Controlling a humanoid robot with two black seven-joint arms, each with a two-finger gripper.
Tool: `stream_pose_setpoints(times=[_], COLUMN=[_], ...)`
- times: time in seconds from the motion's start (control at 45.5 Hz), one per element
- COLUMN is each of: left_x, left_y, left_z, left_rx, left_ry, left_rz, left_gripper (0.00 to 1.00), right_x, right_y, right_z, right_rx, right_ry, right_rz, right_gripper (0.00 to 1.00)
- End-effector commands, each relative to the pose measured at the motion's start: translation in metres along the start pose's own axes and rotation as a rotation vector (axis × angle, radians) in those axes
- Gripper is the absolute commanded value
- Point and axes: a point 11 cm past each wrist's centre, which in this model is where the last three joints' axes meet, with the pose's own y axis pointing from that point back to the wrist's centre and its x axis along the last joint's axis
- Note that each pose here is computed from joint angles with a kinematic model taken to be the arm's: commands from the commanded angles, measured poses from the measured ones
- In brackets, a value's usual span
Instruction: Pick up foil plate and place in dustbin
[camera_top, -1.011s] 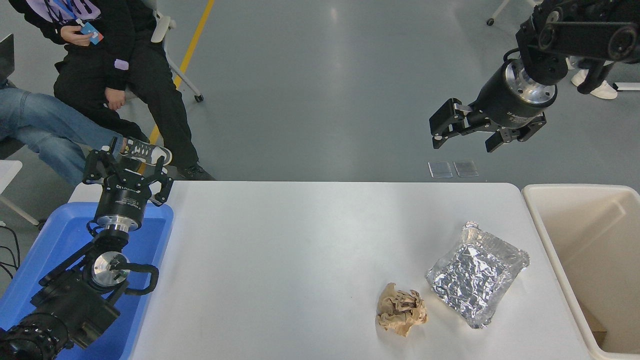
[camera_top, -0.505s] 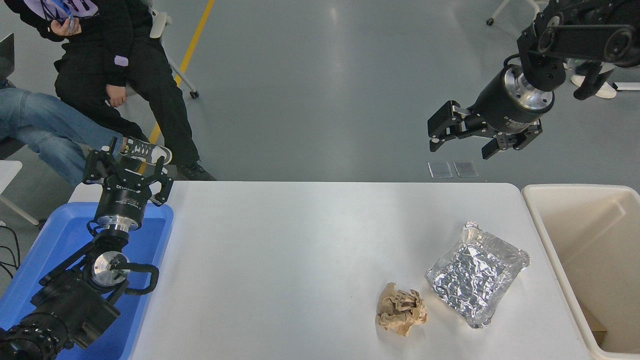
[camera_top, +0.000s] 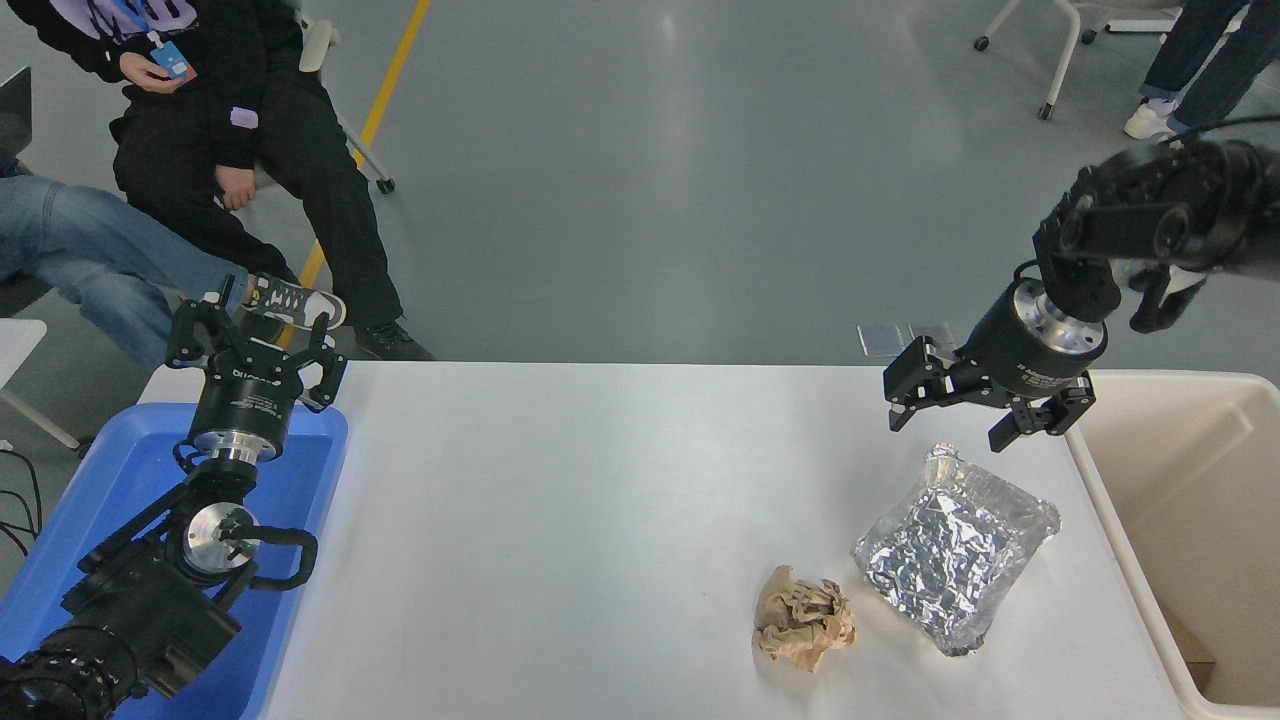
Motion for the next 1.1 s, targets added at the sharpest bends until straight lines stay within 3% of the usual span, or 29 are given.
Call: stream_pose_setpoints(times=[0.0,0.22,0.418,0.703,0.945,1.077], left_x=[0.0,0.0,0.0,0.0,0.0,0.0], left_y=[0.0,0.0,0.0,0.0,0.0,0.0], left_z=[0.0,0.0,0.0,0.0,0.0,0.0], left_rx=[0.001,0.0,0.0,0.001,-0.001,0.001], left_ry=[-0.001,0.0,0.001,-0.001,0.001,-0.001], left_rz=[0.0,0.0,0.0,0.0,0.001,0.0], left_gripper=[0.99,0.99,0.99,0.99,0.99,0.99], right_x=[-0.022,-0.024,-0.047,-0.048,-0.046,-0.045], right_y=[-0.057,-0.08,-0.114,-0.138,-0.142,-0.142], right_z=[0.056,0.085,0.101,0.106,0.109,0.105], right_rx=[-0.023,-0.057,-0.083,-0.03,-0.044,-0.028], right_ry=[-0.151,-0.215,-0.239,-0.394,-0.388,-0.407], right_rz=[0.027,0.153,0.146,0.198,0.256,0.262], right_gripper=[0.98,0.97,0.97,0.97,0.93,0.86])
